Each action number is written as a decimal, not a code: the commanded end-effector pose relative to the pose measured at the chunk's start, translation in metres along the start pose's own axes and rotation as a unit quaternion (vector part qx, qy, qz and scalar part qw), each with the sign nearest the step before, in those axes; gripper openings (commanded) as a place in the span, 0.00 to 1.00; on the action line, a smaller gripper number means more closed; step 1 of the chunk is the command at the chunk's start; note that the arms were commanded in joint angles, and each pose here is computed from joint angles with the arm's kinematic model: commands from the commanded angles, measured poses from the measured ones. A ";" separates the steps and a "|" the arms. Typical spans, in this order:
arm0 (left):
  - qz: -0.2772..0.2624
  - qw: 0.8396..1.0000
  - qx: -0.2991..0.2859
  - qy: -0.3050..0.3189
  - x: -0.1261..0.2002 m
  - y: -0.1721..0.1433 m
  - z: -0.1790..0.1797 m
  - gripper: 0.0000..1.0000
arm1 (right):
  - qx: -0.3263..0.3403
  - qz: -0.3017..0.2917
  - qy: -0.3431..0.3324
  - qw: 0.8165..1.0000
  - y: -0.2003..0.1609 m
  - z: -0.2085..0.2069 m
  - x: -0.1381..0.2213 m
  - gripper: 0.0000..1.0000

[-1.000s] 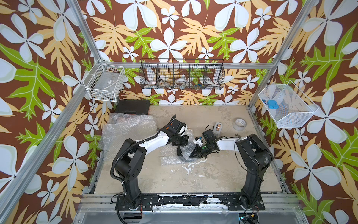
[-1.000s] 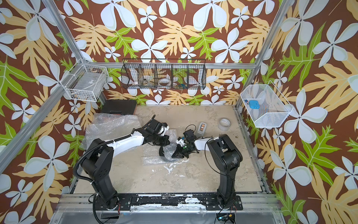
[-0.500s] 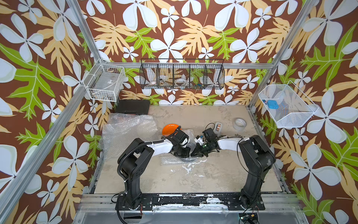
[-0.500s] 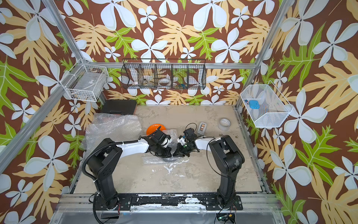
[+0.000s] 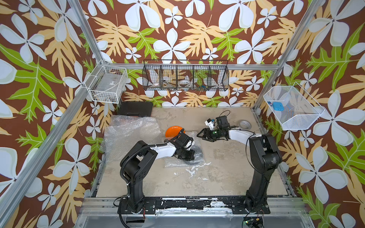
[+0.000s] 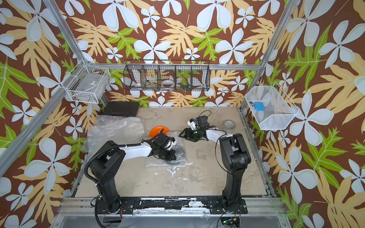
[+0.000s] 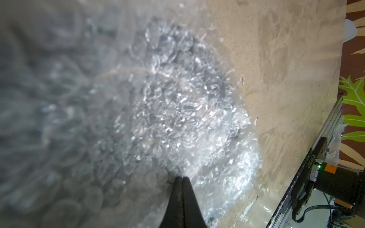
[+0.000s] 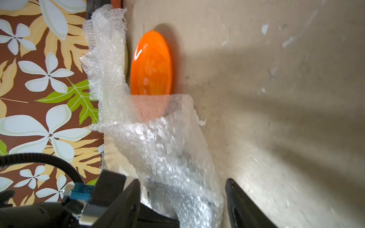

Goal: Wrap dinner plates in bubble wrap
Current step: Wrap the plate in the bubble wrap.

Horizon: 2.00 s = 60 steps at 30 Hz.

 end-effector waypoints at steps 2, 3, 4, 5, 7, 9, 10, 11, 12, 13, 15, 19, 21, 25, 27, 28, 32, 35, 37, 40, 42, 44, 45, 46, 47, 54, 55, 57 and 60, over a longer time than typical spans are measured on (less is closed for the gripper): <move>0.079 0.995 0.022 0.060 0.000 -0.041 0.022 0.00 | 0.042 0.017 0.038 0.998 0.016 0.012 -0.014 0.66; 0.081 0.995 0.021 0.061 0.000 -0.042 0.023 0.00 | 0.043 0.021 0.041 0.998 0.020 0.012 -0.018 0.65; 0.080 0.995 0.020 0.061 0.000 -0.042 0.023 0.00 | 0.044 0.025 0.041 0.998 0.024 0.011 -0.021 0.64; 0.079 0.995 0.021 0.061 0.000 -0.042 0.023 0.00 | 0.046 0.030 0.048 0.997 0.027 0.013 -0.024 0.63; 0.080 0.995 0.022 0.060 0.000 -0.042 0.023 0.00 | 0.053 0.042 0.068 0.995 0.029 0.020 -0.029 0.60; 0.081 0.995 0.024 0.059 -0.001 -0.043 0.022 0.00 | 0.057 0.055 0.072 0.994 0.028 0.020 -0.034 0.59; 0.080 0.995 0.024 0.058 0.000 -0.042 0.022 0.00 | 0.058 0.058 0.070 0.994 0.028 0.019 -0.036 0.58; 0.080 0.995 0.026 0.058 -0.001 -0.043 0.022 0.00 | 0.058 0.064 0.071 0.994 0.027 0.018 -0.038 0.58; 0.079 0.995 0.025 0.058 0.000 -0.042 0.022 0.00 | 0.057 0.070 0.072 0.993 0.025 0.018 -0.040 0.58; 0.079 0.995 0.025 0.058 0.000 -0.042 0.022 0.00 | 0.055 0.075 0.071 0.993 0.023 0.015 -0.043 0.57; 0.079 0.995 0.025 0.058 0.000 -0.041 0.022 0.00 | 0.053 0.077 0.063 0.994 0.021 0.011 -0.046 0.56; 0.079 0.995 0.025 0.058 0.000 -0.040 0.021 0.00 | 0.050 0.069 0.049 0.995 0.021 0.005 -0.047 0.44; 0.078 0.995 0.024 0.060 0.002 -0.040 0.022 0.00 | 0.052 0.058 0.039 0.996 0.024 0.004 -0.044 0.37; 0.076 0.995 0.015 0.068 0.009 -0.037 0.021 0.00 | 0.040 0.029 0.013 0.999 0.029 -0.005 -0.028 0.20; 0.079 0.994 0.009 0.072 0.011 -0.037 0.021 0.00 | 0.031 0.017 0.006 0.999 0.027 -0.010 -0.018 0.13; 0.079 0.994 0.006 0.070 0.011 -0.037 0.020 0.00 | 0.025 0.012 0.000 1.000 0.023 -0.014 -0.013 0.09; 0.085 0.994 -0.006 0.064 0.012 -0.036 0.018 0.00 | 0.005 -0.003 -0.023 1.000 0.007 -0.029 0.007 0.00; 0.089 0.994 -0.016 0.064 0.013 -0.034 0.017 0.00 | -0.023 -0.021 -0.042 0.999 -0.007 -0.044 0.023 0.00; 0.091 0.994 -0.022 0.063 0.013 -0.033 0.017 0.00 | -0.042 -0.032 -0.053 0.997 -0.017 -0.053 0.032 0.00; 0.095 0.993 -0.026 0.061 0.012 -0.032 0.017 0.00 | -0.059 -0.044 -0.069 0.995 -0.032 -0.059 0.042 0.00; 0.096 0.993 -0.028 0.061 0.011 -0.031 0.017 0.00 | -0.068 -0.049 -0.062 0.995 -0.041 -0.055 0.048 0.00; 0.089 0.994 -0.029 0.058 0.011 -0.029 0.016 0.00 | -0.068 -0.043 -0.042 0.996 -0.052 -0.044 0.050 0.00; 0.083 0.995 -0.027 0.054 0.011 -0.027 0.015 0.00 | -0.062 -0.036 -0.033 0.997 -0.058 -0.035 0.049 0.00; 0.078 0.996 -0.022 0.044 0.010 -0.026 0.013 0.00 | -0.055 -0.025 -0.023 0.998 -0.065 -0.025 0.047 0.00; 0.074 0.997 -0.017 0.034 0.009 -0.026 0.012 0.00 | -0.050 -0.015 -0.013 0.999 -0.071 -0.016 0.044 0.00; 0.057 0.998 0.012 0.009 0.008 -0.029 0.014 0.00 | -0.025 0.083 0.005 0.996 -0.138 0.020 0.006 0.00; 0.053 0.998 0.016 0.010 0.009 -0.029 0.015 0.00 | -0.026 0.093 0.001 0.995 -0.146 0.019 0.000 0.00; 0.048 0.999 0.019 0.008 0.012 -0.030 0.017 0.00 | -0.031 0.111 -0.010 0.993 -0.160 0.012 -0.009 0.00; 0.047 0.999 0.021 0.011 0.014 -0.033 0.019 0.00 | -0.040 0.129 -0.022 0.991 -0.176 0.000 -0.021 0.00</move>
Point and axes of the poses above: each gripper's point midway between its finger pads, its own x axis back along the fingers, its own z axis along the line the jaws close on, y = z × x, the point moved 2 cm from there along x, back along the fingers, and after that the axes turned 14 degrees about -x, right-handed, at the moved point
